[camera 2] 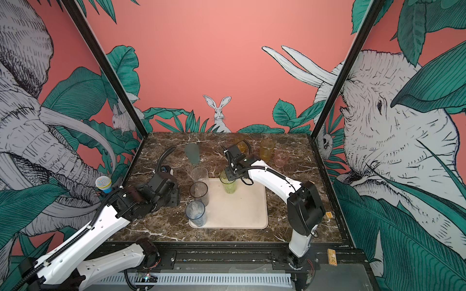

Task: Place the glasses into the tray
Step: Place the glass on the tray, then pick up the glass from the top-left of the table, then place the glass on the tray.

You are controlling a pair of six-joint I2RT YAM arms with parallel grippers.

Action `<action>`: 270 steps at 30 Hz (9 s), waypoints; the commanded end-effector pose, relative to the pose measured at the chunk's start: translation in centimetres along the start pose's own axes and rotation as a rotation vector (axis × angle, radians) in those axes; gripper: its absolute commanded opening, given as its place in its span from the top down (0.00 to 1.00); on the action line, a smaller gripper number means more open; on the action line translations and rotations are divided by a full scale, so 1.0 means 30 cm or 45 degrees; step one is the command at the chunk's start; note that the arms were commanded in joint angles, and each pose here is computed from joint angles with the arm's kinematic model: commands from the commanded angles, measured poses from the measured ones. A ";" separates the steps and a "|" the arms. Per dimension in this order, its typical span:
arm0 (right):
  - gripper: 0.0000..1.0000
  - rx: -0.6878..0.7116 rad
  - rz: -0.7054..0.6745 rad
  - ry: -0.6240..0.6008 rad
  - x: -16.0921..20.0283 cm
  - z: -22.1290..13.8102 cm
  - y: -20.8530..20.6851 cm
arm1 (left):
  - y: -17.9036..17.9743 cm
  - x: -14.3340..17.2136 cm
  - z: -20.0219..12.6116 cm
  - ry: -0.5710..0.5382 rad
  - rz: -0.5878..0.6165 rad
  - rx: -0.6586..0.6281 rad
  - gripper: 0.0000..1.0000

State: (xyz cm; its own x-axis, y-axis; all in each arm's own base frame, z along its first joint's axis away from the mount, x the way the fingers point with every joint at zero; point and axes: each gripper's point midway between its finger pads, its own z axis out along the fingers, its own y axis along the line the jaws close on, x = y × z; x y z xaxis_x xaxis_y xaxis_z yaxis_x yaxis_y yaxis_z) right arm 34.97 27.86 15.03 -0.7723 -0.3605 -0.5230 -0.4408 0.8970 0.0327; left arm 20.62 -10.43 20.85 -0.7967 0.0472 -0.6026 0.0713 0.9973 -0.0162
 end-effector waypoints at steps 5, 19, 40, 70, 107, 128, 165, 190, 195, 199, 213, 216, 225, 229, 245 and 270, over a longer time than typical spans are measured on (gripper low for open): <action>0.77 -0.026 0.017 -0.006 0.006 0.019 0.018 | -0.003 -0.014 -0.007 -0.015 -0.024 0.010 0.33; 0.65 -0.007 0.001 -0.042 -0.020 -0.018 0.007 | 0.009 -0.003 -0.013 -0.015 -0.030 0.003 0.33; 0.54 -0.101 -0.050 -0.251 -0.226 -0.264 0.055 | -0.038 -0.128 -0.076 -0.100 0.022 0.050 0.30; 0.45 -0.245 0.237 -0.414 -0.626 0.064 0.217 | -0.083 -0.192 -0.080 -0.122 -0.076 0.126 0.28; 0.29 -0.393 0.446 -0.492 -0.706 0.413 0.365 | -0.069 -0.159 -0.024 -0.083 -0.136 0.065 0.29; 0.50 -0.345 0.438 -0.460 -0.675 0.460 0.346 | -0.046 -0.140 -0.028 -0.097 -0.156 0.053 0.29; 0.96 -0.355 0.378 -0.477 -0.688 0.361 0.347 | -0.029 -0.103 -0.014 -0.081 -0.154 0.040 0.29; 1.00 -0.253 0.209 -0.458 -0.663 0.086 0.275 | -0.010 -0.076 -0.043 -0.109 -0.196 0.083 0.29; 1.00 -0.229 0.180 -0.441 -0.644 0.013 0.250 | -0.003 -0.078 -0.056 -0.131 -0.199 0.092 0.29; 1.00 -0.202 0.160 -0.433 -0.620 -0.058 0.221 | -0.003 -0.084 -0.058 -0.140 -0.188 0.091 0.29; 1.00 -0.076 0.151 -0.468 -0.531 -0.337 0.059 | -0.041 -0.115 -0.051 -0.178 -0.184 0.151 0.29; 1.00 -0.062 0.147 -0.466 -0.504 -0.380 0.037 | -0.041 -0.110 -0.048 -0.170 -0.177 0.149 0.29; 1.00 -0.015 0.132 -0.436 -0.402 -0.482 -0.034 | -0.024 -0.090 -0.059 -0.176 -0.189 0.152 0.29; 1.00 0.014 0.128 -0.413 -0.353 -0.513 -0.073 | -0.024 -0.087 -0.060 -0.174 -0.194 0.158 0.29; 1.00 0.156 0.137 -0.408 -0.135 -0.685 -0.240 | -0.048 -0.104 -0.047 -0.166 -0.201 0.172 0.29; 1.00 0.158 0.114 -0.169 0.237 -0.525 -0.258 | -0.061 -0.098 -0.018 -0.139 -0.202 0.165 0.29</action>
State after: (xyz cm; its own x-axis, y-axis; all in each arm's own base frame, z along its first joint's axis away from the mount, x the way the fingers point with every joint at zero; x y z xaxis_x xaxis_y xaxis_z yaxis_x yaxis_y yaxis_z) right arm 25.71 13.77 24.64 -0.7404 -0.2894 -0.6066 -0.3213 0.9452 -0.0587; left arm 22.45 -12.48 23.34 -0.7345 -0.1046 -0.6705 0.0493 0.9772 -0.2064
